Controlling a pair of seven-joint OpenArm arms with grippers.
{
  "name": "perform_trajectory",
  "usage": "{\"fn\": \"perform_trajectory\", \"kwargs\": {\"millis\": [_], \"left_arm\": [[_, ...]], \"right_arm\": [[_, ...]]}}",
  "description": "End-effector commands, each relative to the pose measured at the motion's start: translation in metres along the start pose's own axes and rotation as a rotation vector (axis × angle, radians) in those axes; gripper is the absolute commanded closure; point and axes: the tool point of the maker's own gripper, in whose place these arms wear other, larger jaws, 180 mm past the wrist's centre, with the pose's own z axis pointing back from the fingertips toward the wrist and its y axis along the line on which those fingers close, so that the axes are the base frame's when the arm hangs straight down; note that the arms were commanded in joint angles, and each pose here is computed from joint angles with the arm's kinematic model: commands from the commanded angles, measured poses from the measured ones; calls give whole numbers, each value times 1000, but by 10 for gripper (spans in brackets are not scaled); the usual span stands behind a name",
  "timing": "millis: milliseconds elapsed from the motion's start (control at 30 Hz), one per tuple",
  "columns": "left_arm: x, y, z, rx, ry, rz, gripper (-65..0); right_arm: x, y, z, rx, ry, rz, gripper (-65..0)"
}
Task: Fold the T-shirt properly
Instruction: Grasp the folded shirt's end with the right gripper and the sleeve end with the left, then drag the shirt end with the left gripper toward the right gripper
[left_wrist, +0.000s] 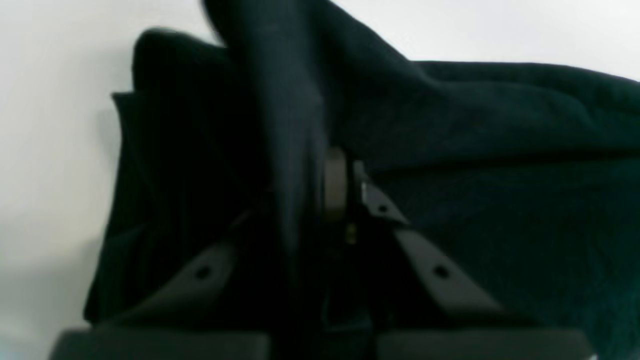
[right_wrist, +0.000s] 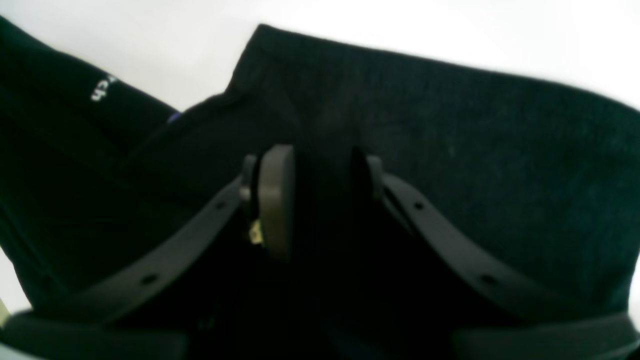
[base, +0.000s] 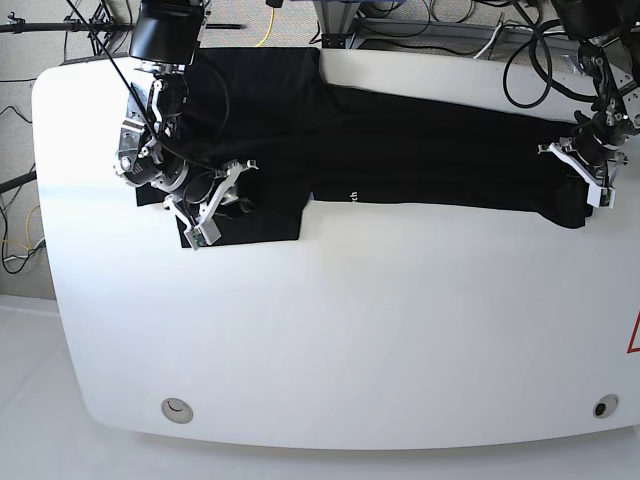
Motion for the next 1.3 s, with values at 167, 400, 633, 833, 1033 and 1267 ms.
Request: {"fn": "perform_trajectory", "kwargs": {"millis": [167,400,633,833,1033,1267], "left_arm": [[12,4,3,11,-18,-28,0],[6,4,2,8,11,-28,0],[23,-2,5,3,-36,-53,0],[32,-7,9,3,-49,-71,0],[21,-22,7,-29,0,-53,0],[15,-33,6,-53,37,-54,0]], "right_arm": [[12,2,0,8,-41,7,-179],[7,6,1,21,-41,-9,-23],[31,25,13,83,-98,11,-14],[41,34,23,100,-118,39,-51],[41,27,19,90,-109,36,-39],[34,28,7,98,-70,39,-33]]}}
